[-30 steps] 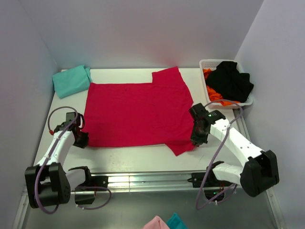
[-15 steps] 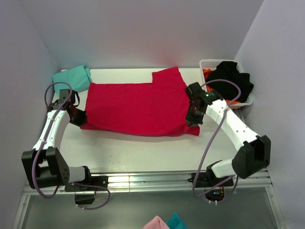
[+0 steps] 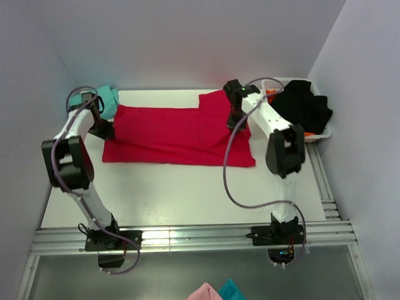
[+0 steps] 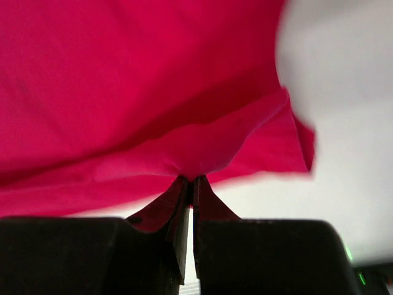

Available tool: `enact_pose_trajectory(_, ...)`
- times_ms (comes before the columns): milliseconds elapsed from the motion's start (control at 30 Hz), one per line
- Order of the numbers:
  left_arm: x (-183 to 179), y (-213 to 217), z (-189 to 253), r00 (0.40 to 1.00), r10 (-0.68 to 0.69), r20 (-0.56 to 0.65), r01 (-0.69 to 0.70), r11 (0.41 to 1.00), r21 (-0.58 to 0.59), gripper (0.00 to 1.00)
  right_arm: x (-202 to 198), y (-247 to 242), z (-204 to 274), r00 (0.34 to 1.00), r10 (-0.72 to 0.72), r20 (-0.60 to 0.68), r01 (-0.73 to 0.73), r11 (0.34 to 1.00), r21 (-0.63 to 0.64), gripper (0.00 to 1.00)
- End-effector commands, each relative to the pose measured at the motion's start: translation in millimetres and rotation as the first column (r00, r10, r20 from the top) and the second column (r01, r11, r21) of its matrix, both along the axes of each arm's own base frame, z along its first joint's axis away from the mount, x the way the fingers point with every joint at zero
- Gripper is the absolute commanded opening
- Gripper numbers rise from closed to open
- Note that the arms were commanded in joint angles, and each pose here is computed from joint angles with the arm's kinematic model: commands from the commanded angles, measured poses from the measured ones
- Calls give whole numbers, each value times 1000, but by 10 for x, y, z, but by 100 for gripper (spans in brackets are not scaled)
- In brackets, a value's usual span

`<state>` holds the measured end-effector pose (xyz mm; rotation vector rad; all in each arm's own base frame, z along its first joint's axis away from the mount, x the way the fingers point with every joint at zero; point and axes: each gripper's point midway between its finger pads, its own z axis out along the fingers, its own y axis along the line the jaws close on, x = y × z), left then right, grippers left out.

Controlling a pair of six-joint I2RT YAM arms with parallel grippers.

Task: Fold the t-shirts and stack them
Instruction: Fold the tshirt

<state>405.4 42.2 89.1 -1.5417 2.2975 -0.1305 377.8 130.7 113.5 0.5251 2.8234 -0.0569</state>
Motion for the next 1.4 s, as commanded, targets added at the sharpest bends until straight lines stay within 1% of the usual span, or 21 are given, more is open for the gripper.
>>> enact_pose_trajectory(0, 396, 121, -22, 998, -38, 41, 37, 999, 28, 12, 616, -41, -45, 998, -10, 67, 13, 999, -43, 10)
enact_pose_trajectory(33, 459, 105, -172, 998, -51, 23, 51, 999, 9, 45, 624, -72, -79, 999, -17, 36, 20, 998, -63, 17)
enact_pose_trajectory(67, 501, 103, -205, 998, -58, 19, 58, 998, 4, 62, 706, -137, -95, 999, -37, 40, 40, 995, -92, 39)
enact_pose_trajectory(100, 579, 103, -175, 997, -65, 36, 65, 998, -1, 81, 754, -135, -229, 999, -51, 17, 52, 993, -102, 50)
enact_pose_trajectory(133, 607, 82, -200, 996, -77, 37, 77, 997, -13, 99, 849, -131, -143, 997, -56, 46, 60, 994, -93, 66)
enact_pose_trajectory(167, 610, 96, -173, 997, -69, 41, 70, 998, -10, 99, 894, -135, -133, 997, -55, 57, 60, 994, -91, 70)
enact_pose_trajectory(267, 623, 129, 20, 994, -56, 94, 55, 998, 13, 99, 940, -187, -56, 994, -65, 90, 73, 993, -90, 71)
enact_pose_trajectory(300, 609, 138, 54, 994, -55, 97, 54, 998, 20, 100, 930, -203, 69, 991, -63, 117, 73, 994, -83, 71)
enact_pose_trajectory(367, 609, 170, 200, 991, -63, 122, 58, 997, 43, 100, 846, -290, 77, 991, -74, 113, 86, 991, -102, 71)
enact_pose_trajectory(467, 524, 198, 346, 990, -80, 113, 72, 995, 73, 100, 664, -363, 268, 987, -73, 145, 88, 991, -103, 71)
enact_pose_trajectory(500, 448, 200, 314, 992, -83, 92, 75, 994, 78, 99, 517, -376, 350, 986, -75, 147, 88, 993, -82, 70)
enact_pose_trajectory(567, 356, 173, 392, 990, -91, 111, 82, 993, 83, 99, 441, -302, 420, 982, -72, 174, 77, 997, -22, 67)
enact_pose_trajectory(600, 222, 150, 261, 992, -95, 79, 89, 993, 77, 98, 304, -277, 440, 983, -75, 168, 75, 997, 9, 65)
enact_pose_trajectory(633, 188, 149, 339, 990, -93, 109, 84, 993, 87, 97, 277, -175, 440, 983, -67, 171, 56, 996, 66, 46)
enact_pose_trajectory(733, -60, 81, 147, 993, -95, 75, 89, 994, 68, 95, 94, -19, 330, 988, -58, 141, 38, 989, 140, 20)
enact_pose_trajectory(800, -195, 36, -15, 994, -102, 43, 99, 994, 49, 93, 33, 68, 236, 991, -43, 123, 23, 988, 153, 20)
enact_pose_trajectory(900, -317, 9, -86, 994, -110, 26, 109, 993, 40, 92, -19, 180, 62, 996, -14, 90, 1, 989, 148, 21)
enact_pose_trajectory(967, -340, 6, -31, 992, -116, 41, 114, 992, 50, 92, 4, 246, 0, 996, -4, 85, -10, 988, 156, 25)
enact_pose_trajectory(1000, -365, 4, -28, 992, -123, 39, 121, 991, 52, 92, 20, 279, -68, 997, 0, 73, -11, 988, 153, 27)
enact_pose_trajectory(1133, -419, -13, 90, 989, -138, 56, 135, 989, 55, 91, 150, 320, -193, 998, 1, 69, -11, 990, 143, 45)
enact_pose_trajectory(1367, -545, -28, 169, 984, -172, 55, 168, 983, 74, 91, 304, 300, -347, 998, -1, 57, -4, 995, 101, 45)
